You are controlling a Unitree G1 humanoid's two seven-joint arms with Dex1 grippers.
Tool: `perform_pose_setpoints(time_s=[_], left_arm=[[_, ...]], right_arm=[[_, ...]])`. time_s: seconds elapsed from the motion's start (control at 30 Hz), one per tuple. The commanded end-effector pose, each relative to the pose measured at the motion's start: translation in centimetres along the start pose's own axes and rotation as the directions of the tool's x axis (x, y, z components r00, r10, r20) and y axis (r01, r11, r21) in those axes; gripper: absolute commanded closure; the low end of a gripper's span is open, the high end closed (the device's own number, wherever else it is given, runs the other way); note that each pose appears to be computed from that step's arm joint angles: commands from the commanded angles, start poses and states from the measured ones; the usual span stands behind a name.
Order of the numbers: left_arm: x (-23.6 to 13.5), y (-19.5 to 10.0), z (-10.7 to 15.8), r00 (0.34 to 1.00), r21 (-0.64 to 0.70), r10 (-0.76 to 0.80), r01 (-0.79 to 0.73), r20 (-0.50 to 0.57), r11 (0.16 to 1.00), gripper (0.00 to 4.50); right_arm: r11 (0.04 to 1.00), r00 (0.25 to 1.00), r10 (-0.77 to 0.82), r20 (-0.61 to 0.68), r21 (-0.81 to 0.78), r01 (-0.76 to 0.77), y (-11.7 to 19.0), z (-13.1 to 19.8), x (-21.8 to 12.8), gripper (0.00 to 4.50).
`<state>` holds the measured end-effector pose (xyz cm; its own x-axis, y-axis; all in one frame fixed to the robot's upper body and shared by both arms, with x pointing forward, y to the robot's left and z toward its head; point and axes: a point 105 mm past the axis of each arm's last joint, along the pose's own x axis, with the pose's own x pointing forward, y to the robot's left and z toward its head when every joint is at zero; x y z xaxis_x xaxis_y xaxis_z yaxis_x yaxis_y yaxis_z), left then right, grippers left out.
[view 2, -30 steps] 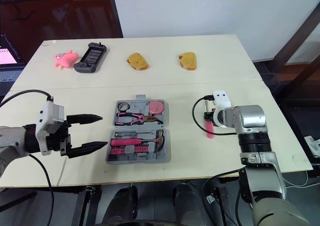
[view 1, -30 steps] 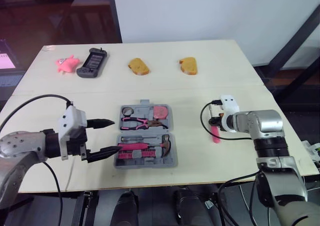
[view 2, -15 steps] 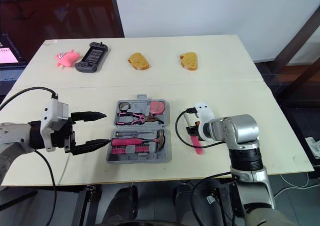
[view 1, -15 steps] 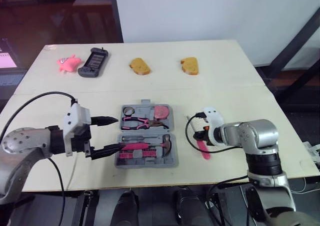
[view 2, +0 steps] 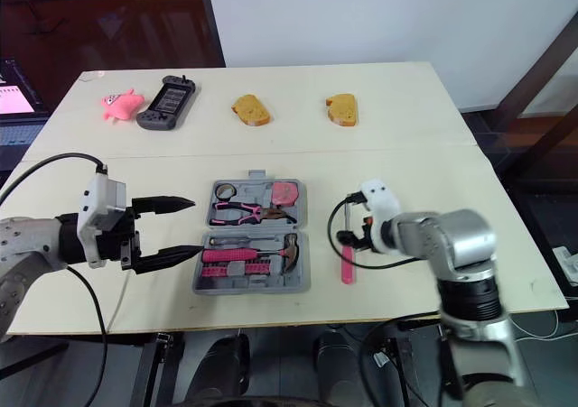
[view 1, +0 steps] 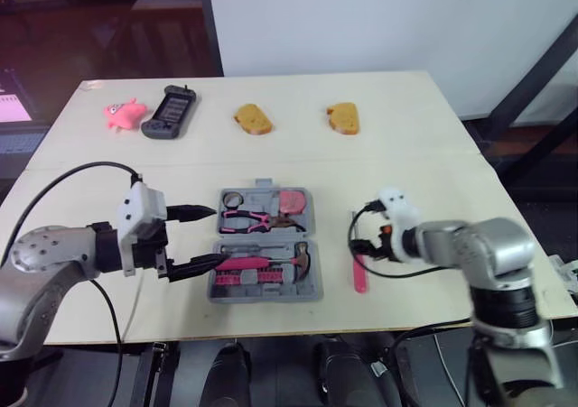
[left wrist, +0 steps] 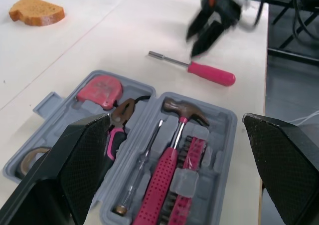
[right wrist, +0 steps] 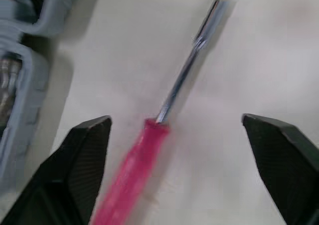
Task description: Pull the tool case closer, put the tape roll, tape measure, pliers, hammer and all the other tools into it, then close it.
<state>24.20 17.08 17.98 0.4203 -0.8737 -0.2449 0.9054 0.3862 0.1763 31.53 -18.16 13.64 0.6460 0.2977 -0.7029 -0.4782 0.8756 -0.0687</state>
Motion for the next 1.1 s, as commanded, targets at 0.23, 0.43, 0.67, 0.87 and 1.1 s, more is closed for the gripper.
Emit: perform_pose_setpoints(time_s=[0.23, 0.43, 0.67, 0.87, 1.1], left_arm=[[-0.8, 0.8, 0.0, 0.999, 0.045, 0.028, -0.029, 0.018, 0.999, 0.00], [-1.3, 0.7, -0.4, 0.999, 0.046, 0.048, -0.048, 0.010, 0.998, 0.00], [-1.7, 0.2, -0.5, 0.997, 0.040, 0.076, -0.076, 0.007, 0.996, 0.00], [-1.9, -0.2, -0.5, 0.996, 0.034, 0.094, -0.094, 0.003, 0.995, 0.00], [-1.9, -0.4, -0.6, 0.994, 0.026, 0.108, -0.108, 0.004, 0.994, 0.00]], right_arm=[[0.353, 0.941, 0.276, -0.197, -0.889, -0.290, 2.9, 1.5, -1.8, 0.07], [-0.137, 0.942, 0.180, -0.284, -0.955, -0.262, 1.9, 1.9, 1.0, 0.07], [-0.550, 0.902, 0.182, -0.392, -0.801, -0.237, 3.2, 0.1, 3.6, 0.07], [-0.667, 0.882, 0.197, -0.428, -0.718, -0.200, 3.9, -0.1, 4.6, 0.07], [-0.701, 0.861, 0.196, -0.469, -0.681, -0.212, 4.8, -0.6, 6.2, 0.07]])
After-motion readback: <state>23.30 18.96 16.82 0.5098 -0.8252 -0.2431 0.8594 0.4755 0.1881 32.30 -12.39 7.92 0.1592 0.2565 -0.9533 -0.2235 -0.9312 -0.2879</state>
